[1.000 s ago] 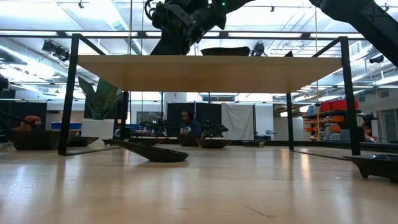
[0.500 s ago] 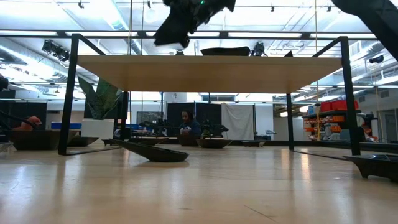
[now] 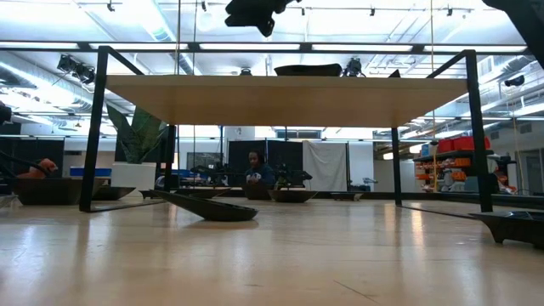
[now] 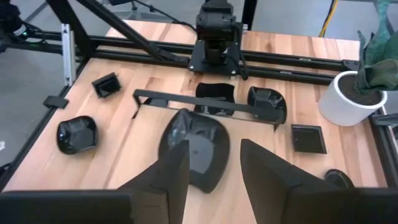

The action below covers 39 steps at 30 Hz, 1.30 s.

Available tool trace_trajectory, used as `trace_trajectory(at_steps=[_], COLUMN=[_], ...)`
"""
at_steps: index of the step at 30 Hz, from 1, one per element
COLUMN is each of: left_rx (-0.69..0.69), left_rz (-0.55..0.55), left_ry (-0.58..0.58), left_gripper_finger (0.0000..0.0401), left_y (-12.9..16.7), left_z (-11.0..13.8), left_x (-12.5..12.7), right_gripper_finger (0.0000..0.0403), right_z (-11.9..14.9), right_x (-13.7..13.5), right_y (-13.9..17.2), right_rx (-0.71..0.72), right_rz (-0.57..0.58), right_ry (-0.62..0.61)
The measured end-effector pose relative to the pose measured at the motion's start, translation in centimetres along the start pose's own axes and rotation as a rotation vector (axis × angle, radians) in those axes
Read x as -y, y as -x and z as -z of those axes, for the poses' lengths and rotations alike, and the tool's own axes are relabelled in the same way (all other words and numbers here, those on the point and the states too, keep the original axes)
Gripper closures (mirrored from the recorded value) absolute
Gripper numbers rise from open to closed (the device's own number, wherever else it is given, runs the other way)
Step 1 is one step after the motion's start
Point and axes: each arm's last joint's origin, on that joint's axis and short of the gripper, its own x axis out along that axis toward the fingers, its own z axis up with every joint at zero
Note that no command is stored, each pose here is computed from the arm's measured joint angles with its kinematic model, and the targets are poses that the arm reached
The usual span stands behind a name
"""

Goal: Pick & Place Mini shaped plates
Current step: Stack the distorted square plate on top of the distorted square plate on the shelf

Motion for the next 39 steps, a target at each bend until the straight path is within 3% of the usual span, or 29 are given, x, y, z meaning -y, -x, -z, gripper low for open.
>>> trace_trajectory(at_steps=[13,27,34,39], left_rx=[0.000,0.000,0.000,0.000], left_rz=[0.000,0.000,0.000,0.000], left_ry=[0.000,0.000,0.000,0.000], left_gripper_finger=[0.0383,0.0383,0.0383,0.0383], left_y=[0.0,0.0,0.0,0.0], left_z=[0.0,0.0,0.0,0.0], left_x=[0.0,0.0,0.0,0.0], right_gripper_finger=[0.0256,0.0256,0.0256,0.0256], right_z=[0.5,0.1,-0.1,-0.1], right_x=[-2.2,-8.0,-11.7,-14.2], right_y=[-0.6,-1.6,-2.2,-2.4], right_rx=[-0.088,-0.135,-0.170,-0.180], right_rz=[-0.062,-0.176,-0.069,-0.084], right_ry=[0.003,0.070,0.080,-0.007])
